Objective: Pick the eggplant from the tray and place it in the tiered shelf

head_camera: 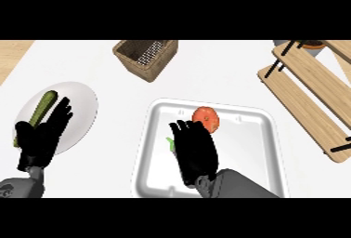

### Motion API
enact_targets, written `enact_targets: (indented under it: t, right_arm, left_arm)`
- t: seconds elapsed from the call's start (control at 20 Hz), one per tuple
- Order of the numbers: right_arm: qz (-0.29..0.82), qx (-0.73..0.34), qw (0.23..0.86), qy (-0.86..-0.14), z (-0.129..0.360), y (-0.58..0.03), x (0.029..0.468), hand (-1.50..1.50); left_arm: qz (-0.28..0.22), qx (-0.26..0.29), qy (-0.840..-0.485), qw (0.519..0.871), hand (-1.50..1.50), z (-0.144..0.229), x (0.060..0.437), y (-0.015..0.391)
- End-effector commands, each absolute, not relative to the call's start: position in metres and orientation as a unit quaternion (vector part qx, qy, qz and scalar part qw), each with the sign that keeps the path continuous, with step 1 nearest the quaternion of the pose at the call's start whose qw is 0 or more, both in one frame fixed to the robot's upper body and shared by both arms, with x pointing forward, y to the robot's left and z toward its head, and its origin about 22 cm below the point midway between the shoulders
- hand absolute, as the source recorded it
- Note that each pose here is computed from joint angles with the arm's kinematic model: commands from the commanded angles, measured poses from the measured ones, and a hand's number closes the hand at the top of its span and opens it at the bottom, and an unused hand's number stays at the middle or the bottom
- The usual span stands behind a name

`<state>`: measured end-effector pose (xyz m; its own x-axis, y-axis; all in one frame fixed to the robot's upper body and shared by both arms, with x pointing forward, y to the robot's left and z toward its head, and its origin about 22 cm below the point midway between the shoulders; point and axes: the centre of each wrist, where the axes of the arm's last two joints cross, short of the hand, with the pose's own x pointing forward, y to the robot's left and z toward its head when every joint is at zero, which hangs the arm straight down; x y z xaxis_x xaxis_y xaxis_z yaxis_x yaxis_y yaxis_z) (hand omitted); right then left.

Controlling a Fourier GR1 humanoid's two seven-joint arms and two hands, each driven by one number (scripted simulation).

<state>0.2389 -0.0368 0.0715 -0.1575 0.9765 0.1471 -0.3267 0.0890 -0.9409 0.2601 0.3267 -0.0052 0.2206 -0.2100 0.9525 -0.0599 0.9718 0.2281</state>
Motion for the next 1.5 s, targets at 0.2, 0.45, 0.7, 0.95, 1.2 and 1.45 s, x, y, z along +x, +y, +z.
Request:
enact_targets:
  t: [0.2, 0.45, 0.7, 0.95, 1.2, 1.45]
  right_arm:
    - [0.688, -0.461, 0.471, -0.303, 0.073, 0.024, 0.252, -1.5]
    - [0.771, -0.431, 0.436, -0.17, 0.04, 0.019, 0.263, -1.5]
    - [0.802, -0.438, 0.395, -0.099, 0.048, 0.024, 0.29, -1.5]
    - [0.818, -0.439, 0.369, -0.048, 0.041, 0.024, 0.298, -1.5]
    - [0.822, -0.436, 0.365, -0.037, 0.061, 0.031, 0.312, -1.5]
    - [0.815, -0.447, 0.368, -0.01, 0.056, 0.028, 0.322, -1.5]
  left_arm:
    - [-0.048, 0.104, -0.618, 0.778, 0.0, -0.001, 0.261, 0.334]
    - [-0.057, 0.108, -0.618, 0.777, 0.0, 0.006, 0.262, 0.342]
    - [-0.059, 0.103, -0.625, 0.772, 0.0, 0.012, 0.264, 0.342]
    - [-0.039, 0.098, -0.617, 0.78, 0.0, 0.002, 0.257, 0.335]
    - [-0.046, 0.107, -0.62, 0.776, 0.0, 0.001, 0.258, 0.34]
    - [-0.034, 0.109, -0.619, 0.777, 0.0, -0.002, 0.249, 0.33]
